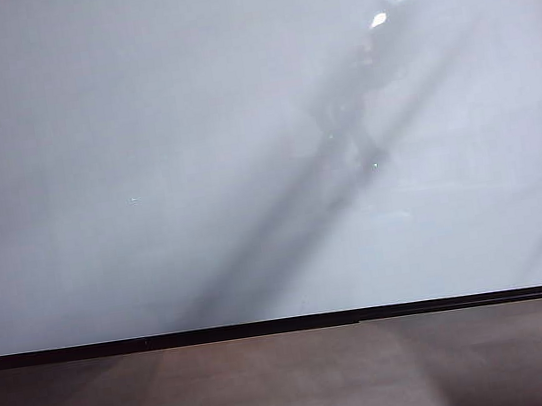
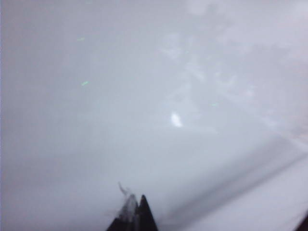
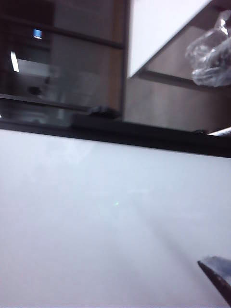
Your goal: Reach to the right to find the marker pen, pick it up, and write the number 4 on the whiteboard.
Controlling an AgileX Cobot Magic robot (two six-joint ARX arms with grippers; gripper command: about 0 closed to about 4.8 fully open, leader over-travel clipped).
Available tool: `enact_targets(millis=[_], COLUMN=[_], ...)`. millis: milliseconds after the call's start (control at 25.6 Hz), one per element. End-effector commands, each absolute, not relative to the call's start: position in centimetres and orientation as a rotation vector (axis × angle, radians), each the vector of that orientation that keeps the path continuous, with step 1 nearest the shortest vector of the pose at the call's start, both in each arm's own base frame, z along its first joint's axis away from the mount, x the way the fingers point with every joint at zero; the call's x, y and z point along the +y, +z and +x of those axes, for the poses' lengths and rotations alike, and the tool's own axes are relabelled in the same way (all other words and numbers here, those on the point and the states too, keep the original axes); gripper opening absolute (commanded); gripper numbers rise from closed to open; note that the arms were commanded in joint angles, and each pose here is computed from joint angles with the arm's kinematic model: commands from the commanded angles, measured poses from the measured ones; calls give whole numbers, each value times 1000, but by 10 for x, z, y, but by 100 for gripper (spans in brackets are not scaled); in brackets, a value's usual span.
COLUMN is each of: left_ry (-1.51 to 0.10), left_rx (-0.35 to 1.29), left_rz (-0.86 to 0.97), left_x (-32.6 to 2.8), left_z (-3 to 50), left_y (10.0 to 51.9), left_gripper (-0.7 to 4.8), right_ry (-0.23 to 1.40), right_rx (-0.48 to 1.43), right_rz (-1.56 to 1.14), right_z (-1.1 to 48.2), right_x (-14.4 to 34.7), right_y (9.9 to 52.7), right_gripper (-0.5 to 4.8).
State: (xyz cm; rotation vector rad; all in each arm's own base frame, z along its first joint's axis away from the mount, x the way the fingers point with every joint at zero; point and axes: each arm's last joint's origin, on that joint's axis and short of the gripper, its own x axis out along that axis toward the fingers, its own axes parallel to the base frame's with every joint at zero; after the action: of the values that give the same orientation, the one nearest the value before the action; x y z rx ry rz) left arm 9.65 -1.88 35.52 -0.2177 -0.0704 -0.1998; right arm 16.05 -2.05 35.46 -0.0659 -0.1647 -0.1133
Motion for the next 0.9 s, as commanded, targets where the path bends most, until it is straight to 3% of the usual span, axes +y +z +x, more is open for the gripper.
enact_targets(millis=[39,273,430,586,898], left_ry=[-305,-481,-607,-690,-824], left_rx=[-81,-36,-2,71,234], left_rz=[-146,-120,-6,120,186], left_x=[-29,-52,-76,-106,-146], left_z=[101,114,136,164,210], left_y=[384,423,429,412,372], left_gripper=[-5,-5,-5,-5,-5], right_ry=[-68,-118,-124,-101,-85], right_rx=[-124,-35,-60,-67,15], right_rz=[-2,-15,-23,-54,-77], right_z=[175,205,231,256,298], right_x=[-35,-65,-77,-81,-95], right_y=[347,326,313,295,239], right_gripper=[479,479,479,479,479])
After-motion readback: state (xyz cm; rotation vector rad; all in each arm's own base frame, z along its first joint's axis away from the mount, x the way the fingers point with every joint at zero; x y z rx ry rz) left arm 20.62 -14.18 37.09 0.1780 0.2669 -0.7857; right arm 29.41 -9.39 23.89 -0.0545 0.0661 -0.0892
